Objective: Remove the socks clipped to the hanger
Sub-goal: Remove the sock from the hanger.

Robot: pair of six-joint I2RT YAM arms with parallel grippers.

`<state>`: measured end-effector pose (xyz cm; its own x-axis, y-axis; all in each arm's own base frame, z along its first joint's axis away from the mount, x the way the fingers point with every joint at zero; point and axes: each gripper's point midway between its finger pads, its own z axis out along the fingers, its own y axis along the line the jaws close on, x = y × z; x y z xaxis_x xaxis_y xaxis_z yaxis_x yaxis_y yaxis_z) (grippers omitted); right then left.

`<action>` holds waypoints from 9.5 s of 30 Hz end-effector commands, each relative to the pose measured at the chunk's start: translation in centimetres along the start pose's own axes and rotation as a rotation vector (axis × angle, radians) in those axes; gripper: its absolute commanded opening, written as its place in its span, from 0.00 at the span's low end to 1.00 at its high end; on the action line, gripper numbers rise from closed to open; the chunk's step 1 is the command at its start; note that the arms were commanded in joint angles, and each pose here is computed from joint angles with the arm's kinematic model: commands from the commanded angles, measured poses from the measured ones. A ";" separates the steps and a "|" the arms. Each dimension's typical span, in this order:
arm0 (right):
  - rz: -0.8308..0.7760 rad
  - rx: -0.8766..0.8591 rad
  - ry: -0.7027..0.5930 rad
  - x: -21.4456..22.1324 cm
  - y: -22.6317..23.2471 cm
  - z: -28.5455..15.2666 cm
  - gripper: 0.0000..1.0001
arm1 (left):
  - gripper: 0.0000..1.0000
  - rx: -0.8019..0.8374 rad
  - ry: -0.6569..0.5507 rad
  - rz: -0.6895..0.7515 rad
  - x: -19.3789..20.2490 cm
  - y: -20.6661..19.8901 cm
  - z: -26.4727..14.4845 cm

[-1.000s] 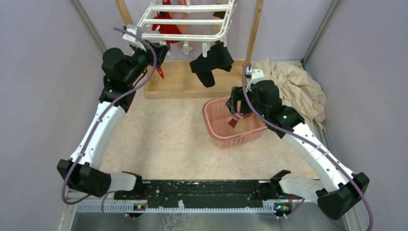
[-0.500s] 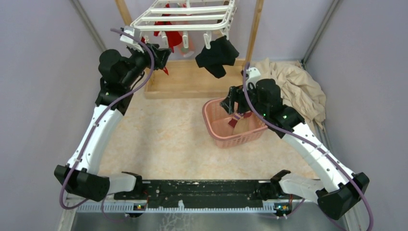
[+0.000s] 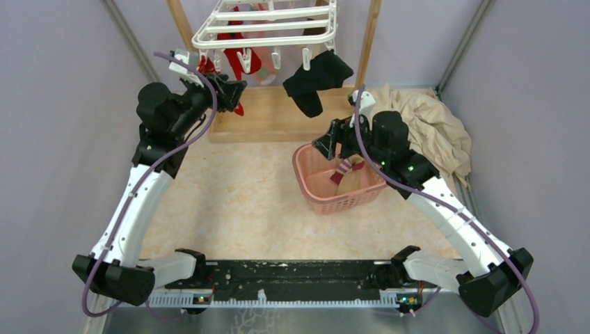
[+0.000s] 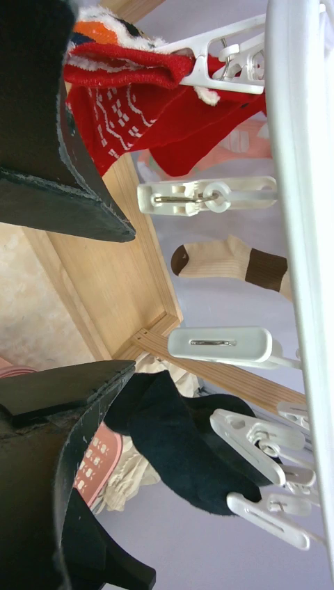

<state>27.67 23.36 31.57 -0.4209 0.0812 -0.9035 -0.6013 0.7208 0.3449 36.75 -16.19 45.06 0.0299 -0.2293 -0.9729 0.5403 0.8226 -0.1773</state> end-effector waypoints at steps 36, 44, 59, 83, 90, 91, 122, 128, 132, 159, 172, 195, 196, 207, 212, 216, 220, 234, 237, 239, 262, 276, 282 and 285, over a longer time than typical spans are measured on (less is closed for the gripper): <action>-0.125 0.152 -0.293 -10.9 -3.5 2.3 0.73 | 0.72 0.188 0.055 -0.027 1.8 -8.8 1.3; -0.111 -0.019 -0.321 -12.0 -1.9 4.2 0.76 | 0.73 0.193 0.064 -0.022 2.1 -9.4 1.5; -0.039 0.017 -0.367 -13.5 -3.6 7.7 0.76 | 0.73 0.188 0.070 -0.007 2.4 -9.5 1.6; -0.029 0.001 -0.454 -14.5 -3.6 7.9 0.00 | 0.73 0.178 0.080 0.009 2.9 -9.2 1.7; -0.014 0.092 -0.412 -11.6 -5.0 5.9 0.70 | 0.73 0.179 0.083 0.008 3.1 -9.2 1.6; -0.015 0.117 -0.413 -11.3 -5.5 5.5 0.74 | 0.73 0.178 0.084 0.006 3.1 -9.2 1.6; -0.010 0.408 -0.706 -14.4 -7.2 9.2 0.99 | 0.72 0.199 0.112 0.020 3.8 -9.5 1.5; 0.013 0.447 -0.742 -15.0 -8.0 9.7 0.69 | 0.71 0.200 0.114 0.025 3.8 -9.5 1.3; 0.011 0.413 -0.739 -14.9 -7.4 9.1 0.47 | 0.71 0.201 0.116 0.025 4.0 -9.5 1.2; -0.082 0.154 -0.464 -7.4 -3.0 8.5 0.00 | 0.72 0.385 -0.010 -0.072 0.2 -16.1 7.2; -0.083 0.130 -0.430 -5.6 -2.6 8.1 0.00 | 0.72 0.405 -0.089 -0.062 0.1 -16.2 10.4; -0.086 0.119 -0.408 -4.6 -2.6 7.9 0.00 | 0.67 0.441 -0.098 -0.140 1.1 -15.0 11.6; -0.086 0.118 -0.408 -4.5 -2.6 7.9 0.00 | 0.67 0.437 -0.092 -0.143 1.2 -15.0 11.7; -0.088 0.110 -0.405 -4.4 -2.3 7.5 0.00 | 0.65 0.371 -0.044 -0.160 2.8 -15.1 12.0; -0.097 0.108 -0.402 -4.2 -2.2 7.2 0.00 | 0.66 0.342 -0.023 -0.178 3.5 -15.2 11.5; -0.095 0.107 -0.404 -4.1 -2.1 7.0 0.00 | 0.65 0.308 -0.001 -0.174 3.9 -15.4 10.9; -0.098 0.098 -0.406 -4.3 -1.9 6.8 0.00 | 0.66 0.275 0.000 -0.174 3.5 -15.1 10.4; -0.109 0.059 -0.388 -3.8 -0.5 7.0 0.00 | 0.67 0.279 -0.044 -0.206 2.8 -15.5 12.4; -0.112 0.052 -0.383 -3.7 -0.3 7.1 0.00 | 0.68 0.288 -0.058 -0.207 2.5 -15.6 12.7; -0.113 0.050 -0.380 -3.5 -0.1 7.2 0.00 | 0.68 0.294 -0.063 -0.211 2.5 -15.7 12.9; -0.129 0.037 -0.370 -3.0 0.7 7.3 0.00 | 0.50 0.283 -0.117 -0.222 2.1 -14.8 13.9; -0.141 0.034 -0.353 -2.3 1.0 7.5 0.00 | 0.45 0.287 -0.146 -0.249 1.4 -14.8 14.3; -0.144 0.030 -0.347 -2.1 1.3 7.5 0.00 | 0.35 0.288 -0.162 -0.259 0.7 -14.7 14.1; -0.148 0.032 -0.346 -2.0 1.3 7.5 0.00 | 0.30 0.288 -0.168 -0.258 0.4 -14.7 14.0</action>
<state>33.64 29.29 30.21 -0.1170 0.1831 -0.9761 -0.5968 0.7727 0.2164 40.57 -36.84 46.43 -0.0684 -0.4563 -0.8872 0.7560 0.5565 -0.3445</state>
